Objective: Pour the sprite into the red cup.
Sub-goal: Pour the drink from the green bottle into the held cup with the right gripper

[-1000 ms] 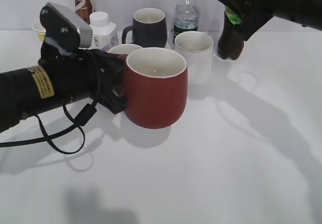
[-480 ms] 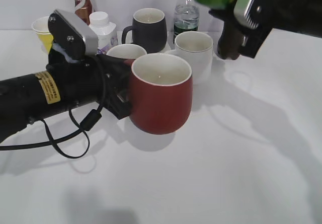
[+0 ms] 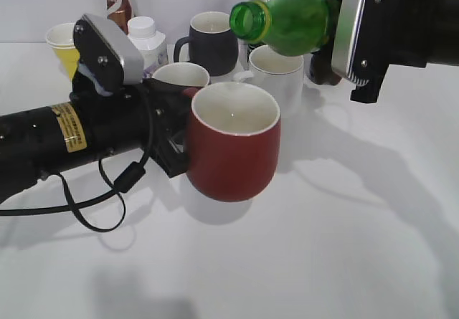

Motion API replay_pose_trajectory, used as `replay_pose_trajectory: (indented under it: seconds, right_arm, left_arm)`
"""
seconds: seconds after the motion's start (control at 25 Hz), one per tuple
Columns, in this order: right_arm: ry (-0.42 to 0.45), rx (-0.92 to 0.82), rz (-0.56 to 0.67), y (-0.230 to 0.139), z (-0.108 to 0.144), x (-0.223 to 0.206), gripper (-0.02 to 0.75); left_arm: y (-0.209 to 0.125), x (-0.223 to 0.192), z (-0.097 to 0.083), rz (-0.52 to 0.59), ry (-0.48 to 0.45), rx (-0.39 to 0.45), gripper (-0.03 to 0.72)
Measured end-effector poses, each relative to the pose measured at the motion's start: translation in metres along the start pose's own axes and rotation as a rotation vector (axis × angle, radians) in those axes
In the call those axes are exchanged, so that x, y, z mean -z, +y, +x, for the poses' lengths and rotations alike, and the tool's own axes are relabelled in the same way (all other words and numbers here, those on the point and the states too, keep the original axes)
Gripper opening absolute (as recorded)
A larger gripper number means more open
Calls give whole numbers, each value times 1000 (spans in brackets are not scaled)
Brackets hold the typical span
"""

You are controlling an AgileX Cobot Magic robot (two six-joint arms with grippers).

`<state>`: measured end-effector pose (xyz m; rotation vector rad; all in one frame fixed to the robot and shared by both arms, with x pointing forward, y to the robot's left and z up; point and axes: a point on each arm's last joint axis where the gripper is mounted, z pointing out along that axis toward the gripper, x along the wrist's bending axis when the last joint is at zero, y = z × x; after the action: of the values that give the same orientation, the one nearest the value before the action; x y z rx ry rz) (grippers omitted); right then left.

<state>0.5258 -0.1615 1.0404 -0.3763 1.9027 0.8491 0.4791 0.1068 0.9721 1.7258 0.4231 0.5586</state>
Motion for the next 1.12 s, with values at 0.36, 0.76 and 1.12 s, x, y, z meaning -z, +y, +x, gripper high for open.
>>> replay_pose_trajectory:
  seconds: [0.36,0.76,1.12]
  right_arm:
    - [47,96,-6,0,4,0,417]
    - [62,176,40,-4,5,0,413]
    - [65,250,40,-4,5,0,407]
  left_arm:
    - [0,0,-2,2,-18,-17,47]
    - [0,0,-2,2,-19,-18,47]
    - [-1,0,-4,6,-48,-45,47]
